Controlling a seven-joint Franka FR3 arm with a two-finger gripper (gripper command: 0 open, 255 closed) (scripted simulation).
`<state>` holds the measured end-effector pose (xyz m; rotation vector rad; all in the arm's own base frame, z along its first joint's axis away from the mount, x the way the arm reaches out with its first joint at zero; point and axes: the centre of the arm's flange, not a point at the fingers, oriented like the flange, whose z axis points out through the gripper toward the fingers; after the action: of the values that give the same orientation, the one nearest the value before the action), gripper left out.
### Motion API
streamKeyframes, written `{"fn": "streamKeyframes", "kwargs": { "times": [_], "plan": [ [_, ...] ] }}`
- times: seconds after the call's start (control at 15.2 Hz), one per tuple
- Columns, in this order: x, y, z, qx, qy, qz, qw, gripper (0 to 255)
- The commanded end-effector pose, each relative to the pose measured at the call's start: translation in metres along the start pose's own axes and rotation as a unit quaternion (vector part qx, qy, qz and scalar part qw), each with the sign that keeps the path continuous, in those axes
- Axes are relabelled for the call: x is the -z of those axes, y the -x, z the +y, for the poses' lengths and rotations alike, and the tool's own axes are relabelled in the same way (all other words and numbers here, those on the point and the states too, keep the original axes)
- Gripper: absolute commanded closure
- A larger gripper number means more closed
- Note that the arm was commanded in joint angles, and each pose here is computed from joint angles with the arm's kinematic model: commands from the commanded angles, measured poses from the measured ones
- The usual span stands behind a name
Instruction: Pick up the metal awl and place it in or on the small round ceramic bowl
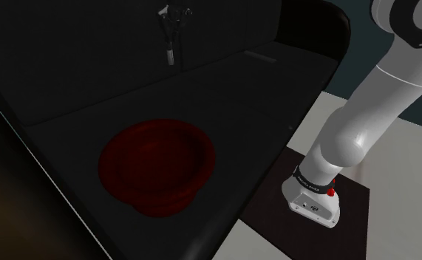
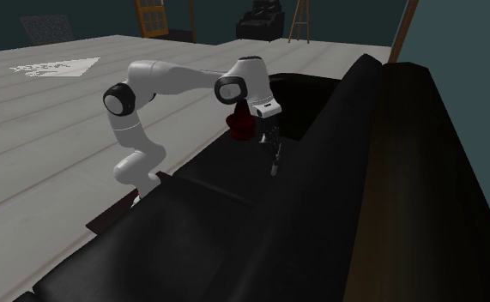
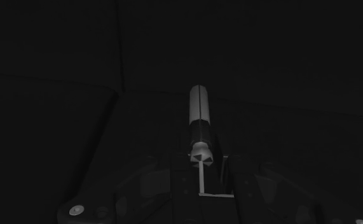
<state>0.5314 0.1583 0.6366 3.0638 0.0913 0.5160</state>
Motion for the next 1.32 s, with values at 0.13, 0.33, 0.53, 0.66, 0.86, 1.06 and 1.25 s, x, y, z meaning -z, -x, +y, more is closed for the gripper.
{"fn": "streamKeyframes", "kwargs": {
  "times": [0.13, 0.33, 0.53, 0.66, 0.86, 1.06, 1.25],
  "plan": [
    [0.02, -0.006, 0.001, 0.0, 0.0, 0.0, 1.0, 255],
    [0.035, -0.012, 0.002, 0.0, 0.0, 0.0, 1.0, 255],
    [0.05, -0.017, 0.003, 0.0, 0.0, 0.0, 1.0, 255],
    [0.06, -0.02, 0.003, 0.0, 0.0, 0.0, 1.0, 255],
    [0.075, -0.025, 0.004, 0.0, 0.0, 0.0, 1.0, 255],
    [0.09, -0.031, 0.005, 0.0, 0.0, 0.0, 1.0, 255],
    [0.1, -0.026, -0.006, 0.0, 0.0, 0.0, 1.0, 255]
  ]
}}
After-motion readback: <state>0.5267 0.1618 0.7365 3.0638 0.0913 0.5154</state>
